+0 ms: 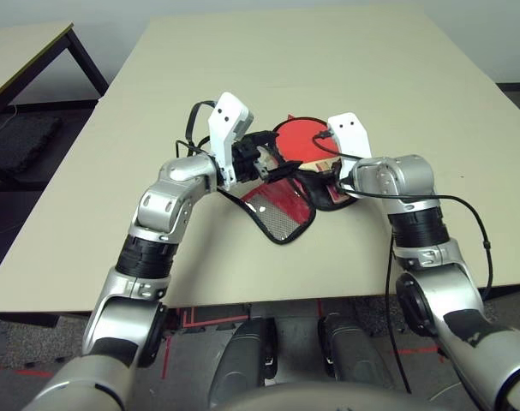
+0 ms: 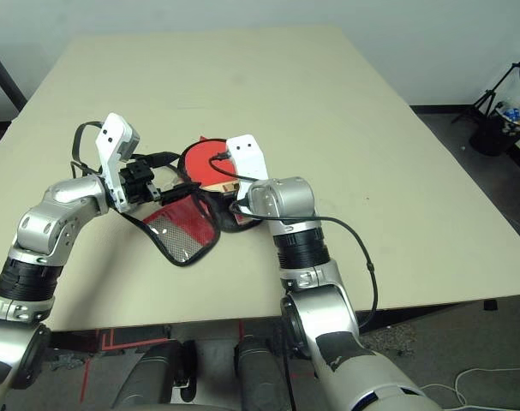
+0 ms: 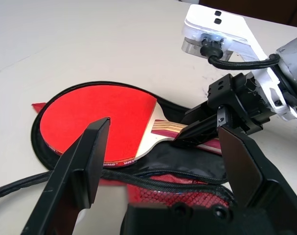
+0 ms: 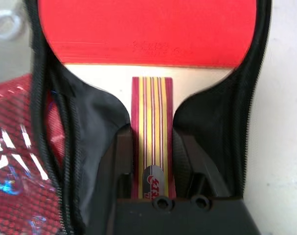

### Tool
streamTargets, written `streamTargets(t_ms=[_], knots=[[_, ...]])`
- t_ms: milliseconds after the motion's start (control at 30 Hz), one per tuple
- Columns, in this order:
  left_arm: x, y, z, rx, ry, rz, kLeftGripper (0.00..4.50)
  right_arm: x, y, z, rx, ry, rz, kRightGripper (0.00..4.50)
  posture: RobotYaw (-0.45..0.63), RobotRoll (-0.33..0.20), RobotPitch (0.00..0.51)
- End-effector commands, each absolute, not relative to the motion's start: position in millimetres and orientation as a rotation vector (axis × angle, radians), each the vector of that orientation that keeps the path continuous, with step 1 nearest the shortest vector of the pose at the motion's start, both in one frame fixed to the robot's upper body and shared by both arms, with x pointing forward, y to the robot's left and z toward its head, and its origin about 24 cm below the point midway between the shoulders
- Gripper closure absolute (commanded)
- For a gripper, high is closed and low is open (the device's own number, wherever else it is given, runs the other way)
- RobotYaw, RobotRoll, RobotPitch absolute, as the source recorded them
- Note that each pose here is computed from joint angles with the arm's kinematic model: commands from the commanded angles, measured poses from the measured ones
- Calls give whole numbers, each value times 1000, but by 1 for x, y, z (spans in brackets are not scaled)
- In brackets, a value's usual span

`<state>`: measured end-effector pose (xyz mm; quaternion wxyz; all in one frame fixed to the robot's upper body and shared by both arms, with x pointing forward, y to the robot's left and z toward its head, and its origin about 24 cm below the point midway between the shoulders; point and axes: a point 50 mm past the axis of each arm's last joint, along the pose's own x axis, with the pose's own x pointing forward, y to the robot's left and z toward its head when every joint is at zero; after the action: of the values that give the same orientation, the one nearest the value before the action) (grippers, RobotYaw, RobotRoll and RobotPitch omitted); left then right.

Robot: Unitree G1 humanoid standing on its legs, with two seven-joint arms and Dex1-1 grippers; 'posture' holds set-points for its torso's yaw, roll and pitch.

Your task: Store the ping-pong paddle in its case and zip it.

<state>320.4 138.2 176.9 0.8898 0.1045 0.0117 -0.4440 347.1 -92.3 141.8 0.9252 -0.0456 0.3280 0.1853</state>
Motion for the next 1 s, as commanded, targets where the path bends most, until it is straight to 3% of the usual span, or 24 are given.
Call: streamTargets(t_ms=[33,233,400,600,800,1000], knots=[[318,150,186,214,11,-884,0,348,-92,153,-101,624,415,1776,-21,0,119],[321,190,224,223,-100,-745,0,342,-105,184,-43,388,596,13,-9,0,122],[312,241,246,261,-85,-655,0,329,-140,199,-95,187,799,13,-13,0,129],[300,287,243,273,22,-606,0,325,-169,211,-152,-2,960,13,-16,0,127],[282,316,209,270,213,-617,0,322,-180,215,-231,-40,1083,13,-18,0,125],[266,301,176,244,370,-738,0,314,-178,208,-244,-21,1171,13,-27,0,122]])
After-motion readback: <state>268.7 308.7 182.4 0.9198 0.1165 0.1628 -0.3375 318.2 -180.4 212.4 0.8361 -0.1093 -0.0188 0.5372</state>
